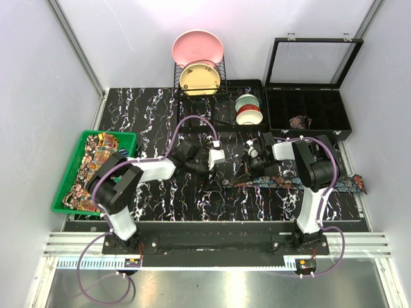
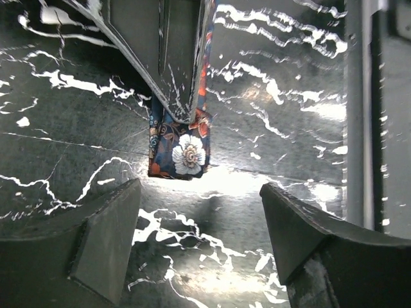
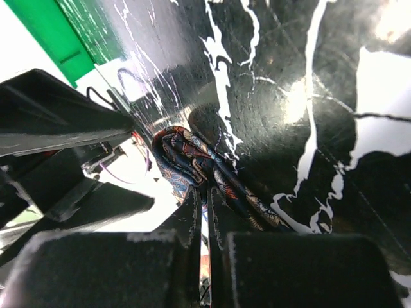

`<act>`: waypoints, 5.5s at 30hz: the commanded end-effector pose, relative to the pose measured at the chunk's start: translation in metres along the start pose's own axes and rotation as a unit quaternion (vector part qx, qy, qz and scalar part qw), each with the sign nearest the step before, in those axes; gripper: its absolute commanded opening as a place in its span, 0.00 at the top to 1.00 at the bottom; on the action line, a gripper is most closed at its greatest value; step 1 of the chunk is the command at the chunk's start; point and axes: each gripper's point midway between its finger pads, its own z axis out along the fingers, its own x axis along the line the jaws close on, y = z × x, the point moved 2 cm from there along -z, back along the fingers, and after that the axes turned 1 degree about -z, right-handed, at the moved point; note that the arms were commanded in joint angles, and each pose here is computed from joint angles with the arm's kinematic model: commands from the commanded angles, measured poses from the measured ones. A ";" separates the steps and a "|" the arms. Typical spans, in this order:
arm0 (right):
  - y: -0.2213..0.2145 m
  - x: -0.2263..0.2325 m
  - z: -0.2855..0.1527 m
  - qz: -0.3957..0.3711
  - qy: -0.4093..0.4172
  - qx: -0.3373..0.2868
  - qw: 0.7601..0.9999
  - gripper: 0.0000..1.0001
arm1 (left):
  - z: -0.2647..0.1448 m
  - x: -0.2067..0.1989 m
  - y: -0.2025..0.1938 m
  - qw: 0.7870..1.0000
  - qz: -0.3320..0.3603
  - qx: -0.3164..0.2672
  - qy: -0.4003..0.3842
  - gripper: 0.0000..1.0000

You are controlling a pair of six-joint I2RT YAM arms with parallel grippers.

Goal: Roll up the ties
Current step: Roll the tie at the center of the board.

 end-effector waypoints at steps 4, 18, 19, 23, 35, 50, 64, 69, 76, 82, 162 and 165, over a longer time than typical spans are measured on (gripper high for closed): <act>-0.002 -0.070 0.006 0.038 -0.174 -0.014 0.984 1.00 | 0.028 0.015 0.012 0.996 0.094 0.008 -0.002 0.27; -0.001 -0.069 0.005 0.031 -0.173 -0.016 0.984 1.00 | 0.028 0.011 0.011 0.996 0.081 0.022 0.018 0.71; 0.000 -0.068 0.005 0.029 -0.171 -0.016 0.985 1.00 | 0.029 0.007 0.015 0.996 0.081 0.028 0.014 0.75; 0.004 -0.057 0.004 0.015 -0.153 -0.018 0.988 0.99 | 0.033 0.003 0.011 0.992 0.087 0.083 0.027 0.88; 0.006 -0.004 -0.018 -0.072 -0.084 -0.039 0.993 0.69 | 0.028 0.015 -0.028 0.977 0.079 0.187 0.057 0.98; -0.003 0.024 -0.014 -0.071 0.018 -0.033 0.997 0.63 | 0.030 0.017 -0.026 0.974 0.085 0.200 0.057 1.00; 0.008 -0.005 -0.007 -0.065 -0.077 -0.046 0.994 1.00 | 0.024 0.010 -0.017 0.977 0.094 0.183 0.053 0.71; 0.011 -0.017 -0.006 -0.057 -0.109 -0.050 0.991 1.00 | 0.023 0.003 -0.003 0.982 0.096 0.159 0.041 0.54; 0.012 -0.030 -0.006 -0.056 -0.141 -0.052 0.987 1.00 | 0.009 -0.001 0.029 0.991 0.094 0.081 0.046 0.25; 0.010 -0.038 -0.007 -0.058 -0.157 -0.047 0.985 1.00 | 0.007 0.007 0.030 0.997 0.071 0.031 0.022 0.25; -0.028 -0.038 0.026 -0.078 -0.137 0.014 0.987 1.00 | -0.027 -0.018 -0.012 0.993 0.102 0.028 0.060 0.26; -0.029 -0.038 0.024 -0.084 -0.138 0.012 0.987 1.00 | -0.034 -0.022 -0.006 0.990 0.119 0.019 0.066 0.25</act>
